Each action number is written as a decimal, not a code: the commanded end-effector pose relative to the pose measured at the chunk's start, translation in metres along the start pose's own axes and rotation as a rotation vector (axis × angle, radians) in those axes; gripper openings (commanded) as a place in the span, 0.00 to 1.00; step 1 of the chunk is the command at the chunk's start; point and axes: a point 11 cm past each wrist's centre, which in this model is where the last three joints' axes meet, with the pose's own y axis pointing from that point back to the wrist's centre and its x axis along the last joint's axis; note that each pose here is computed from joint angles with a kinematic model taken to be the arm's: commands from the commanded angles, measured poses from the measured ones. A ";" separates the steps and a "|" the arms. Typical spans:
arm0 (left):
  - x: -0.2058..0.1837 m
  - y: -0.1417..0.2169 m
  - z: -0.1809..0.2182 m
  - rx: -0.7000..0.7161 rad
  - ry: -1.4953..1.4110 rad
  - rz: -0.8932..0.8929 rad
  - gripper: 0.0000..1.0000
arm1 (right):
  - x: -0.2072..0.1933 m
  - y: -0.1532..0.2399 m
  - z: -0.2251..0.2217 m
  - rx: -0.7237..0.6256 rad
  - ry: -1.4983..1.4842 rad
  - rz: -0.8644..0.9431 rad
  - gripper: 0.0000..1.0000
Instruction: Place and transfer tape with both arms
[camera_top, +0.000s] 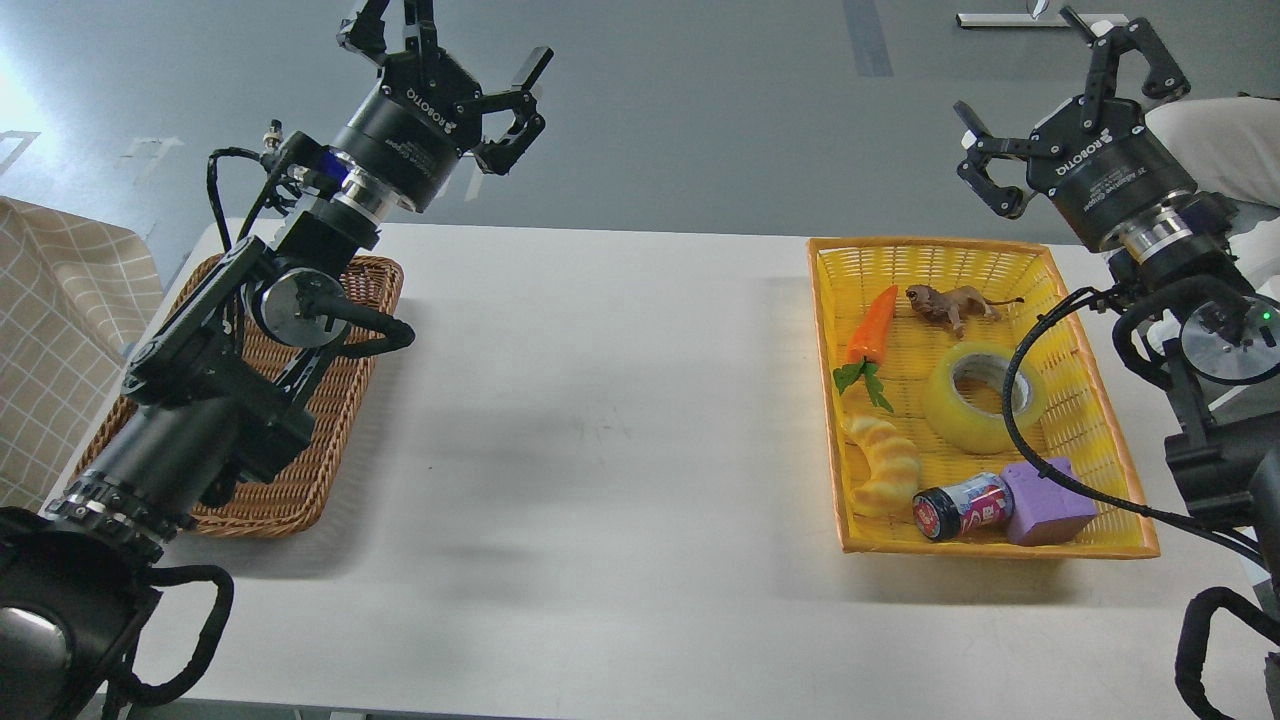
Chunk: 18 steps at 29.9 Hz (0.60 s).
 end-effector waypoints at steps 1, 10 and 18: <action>-0.001 -0.001 0.000 -0.001 0.001 -0.002 0.98 | -0.001 0.000 0.001 -0.002 0.000 -0.002 1.00; -0.002 -0.002 0.002 -0.006 -0.001 -0.005 0.98 | 0.000 0.000 0.001 0.000 -0.001 -0.001 1.00; -0.002 -0.003 0.001 -0.007 0.001 -0.007 0.98 | -0.001 0.000 0.001 0.000 -0.002 -0.002 1.00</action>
